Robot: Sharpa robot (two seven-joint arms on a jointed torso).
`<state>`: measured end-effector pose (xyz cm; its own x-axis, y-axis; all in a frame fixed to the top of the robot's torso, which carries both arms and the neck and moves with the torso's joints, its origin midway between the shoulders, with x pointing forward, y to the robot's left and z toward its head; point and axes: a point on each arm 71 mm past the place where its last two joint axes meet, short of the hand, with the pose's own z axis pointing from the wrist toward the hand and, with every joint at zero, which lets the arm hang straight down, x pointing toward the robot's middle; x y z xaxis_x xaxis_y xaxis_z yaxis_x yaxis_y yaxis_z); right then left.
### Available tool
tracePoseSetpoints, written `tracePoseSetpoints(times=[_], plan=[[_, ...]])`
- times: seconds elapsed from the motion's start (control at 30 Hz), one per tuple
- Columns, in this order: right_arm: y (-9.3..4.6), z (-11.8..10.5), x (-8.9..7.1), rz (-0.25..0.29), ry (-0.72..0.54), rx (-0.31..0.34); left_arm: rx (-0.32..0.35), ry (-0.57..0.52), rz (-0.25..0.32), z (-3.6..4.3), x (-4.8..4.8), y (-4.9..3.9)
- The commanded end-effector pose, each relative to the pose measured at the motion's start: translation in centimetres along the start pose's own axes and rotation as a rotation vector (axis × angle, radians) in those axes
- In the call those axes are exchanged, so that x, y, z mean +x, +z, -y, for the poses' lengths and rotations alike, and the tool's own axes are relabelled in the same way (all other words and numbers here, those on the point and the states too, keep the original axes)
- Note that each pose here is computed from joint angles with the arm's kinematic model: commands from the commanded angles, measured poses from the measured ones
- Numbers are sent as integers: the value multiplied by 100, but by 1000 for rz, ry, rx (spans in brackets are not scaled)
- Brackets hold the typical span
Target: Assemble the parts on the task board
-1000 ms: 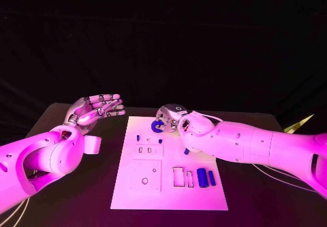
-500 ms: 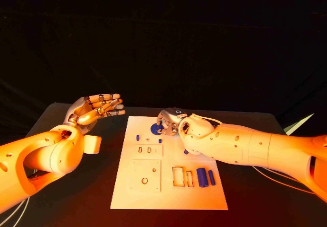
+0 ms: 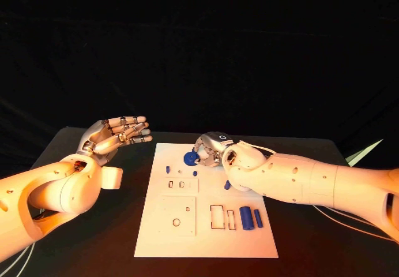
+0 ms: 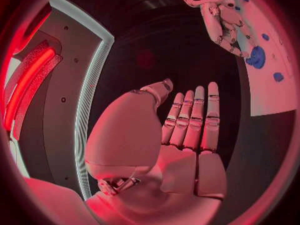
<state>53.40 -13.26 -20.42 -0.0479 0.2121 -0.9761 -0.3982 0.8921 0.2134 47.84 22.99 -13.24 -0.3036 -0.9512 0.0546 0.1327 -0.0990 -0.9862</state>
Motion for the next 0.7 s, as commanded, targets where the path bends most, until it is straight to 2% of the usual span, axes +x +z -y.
tracePoseSetpoints(times=[0.03,0.17,0.27,0.37,0.53,0.7], plan=[[-67,49,-84,42,45,-1,2,0,-1,10,-4,4],[-223,224,-313,96,166,14,1,3,3,9,-29,0],[-326,392,-480,92,245,38,0,3,3,9,-39,-3],[-451,620,-605,64,303,58,-1,1,0,8,-38,-3],[-632,970,-713,41,334,66,-1,-3,-9,-5,-13,19],[-805,1250,-710,39,329,79,-1,-6,-15,-17,10,36]])
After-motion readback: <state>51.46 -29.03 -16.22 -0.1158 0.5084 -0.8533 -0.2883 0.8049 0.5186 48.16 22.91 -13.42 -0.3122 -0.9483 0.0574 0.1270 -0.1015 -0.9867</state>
